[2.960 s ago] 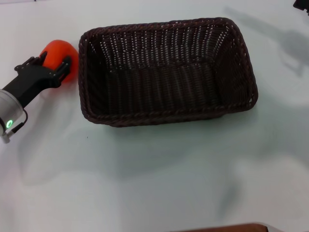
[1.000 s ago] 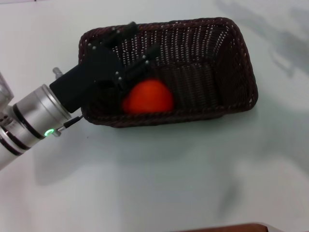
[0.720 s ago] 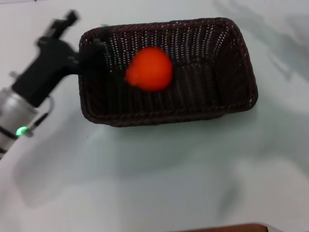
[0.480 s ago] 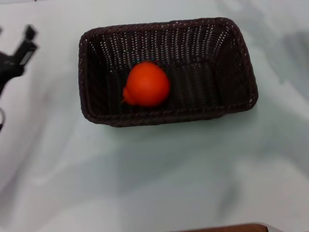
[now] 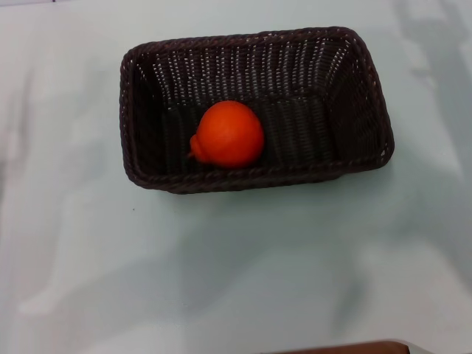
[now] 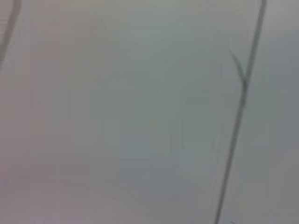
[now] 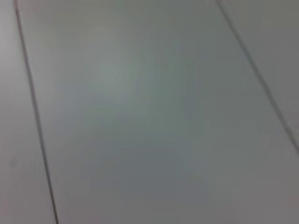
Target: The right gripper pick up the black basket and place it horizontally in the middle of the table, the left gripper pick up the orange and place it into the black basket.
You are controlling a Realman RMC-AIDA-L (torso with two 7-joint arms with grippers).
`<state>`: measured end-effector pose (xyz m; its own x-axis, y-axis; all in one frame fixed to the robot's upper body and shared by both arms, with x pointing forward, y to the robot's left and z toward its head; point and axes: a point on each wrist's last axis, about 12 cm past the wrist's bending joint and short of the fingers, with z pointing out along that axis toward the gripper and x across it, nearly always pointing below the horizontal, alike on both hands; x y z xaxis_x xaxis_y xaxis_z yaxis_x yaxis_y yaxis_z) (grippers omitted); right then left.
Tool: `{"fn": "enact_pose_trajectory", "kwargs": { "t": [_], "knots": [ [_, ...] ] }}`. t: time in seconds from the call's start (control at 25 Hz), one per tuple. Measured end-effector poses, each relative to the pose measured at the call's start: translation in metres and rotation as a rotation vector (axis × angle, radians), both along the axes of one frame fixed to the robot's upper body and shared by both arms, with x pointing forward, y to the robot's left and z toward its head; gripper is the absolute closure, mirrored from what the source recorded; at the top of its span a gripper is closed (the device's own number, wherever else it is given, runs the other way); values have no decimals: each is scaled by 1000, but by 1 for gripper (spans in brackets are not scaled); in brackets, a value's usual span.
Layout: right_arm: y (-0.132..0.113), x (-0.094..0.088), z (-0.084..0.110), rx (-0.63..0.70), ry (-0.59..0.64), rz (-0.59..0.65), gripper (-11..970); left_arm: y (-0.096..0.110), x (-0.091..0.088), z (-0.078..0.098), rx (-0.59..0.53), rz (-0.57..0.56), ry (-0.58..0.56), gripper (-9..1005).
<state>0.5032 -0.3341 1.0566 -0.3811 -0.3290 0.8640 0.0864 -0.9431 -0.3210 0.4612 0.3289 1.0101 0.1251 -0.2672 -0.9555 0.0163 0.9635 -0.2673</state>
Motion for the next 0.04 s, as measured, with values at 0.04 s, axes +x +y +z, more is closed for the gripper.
{"fn": "enact_pose_trajectory", "kwargs": {
  "t": [0.04],
  "knots": [
    [0, 0, 0, 0, 0, 0, 273, 1, -1, 0, -2, 10, -3, 100]
  ]
}}
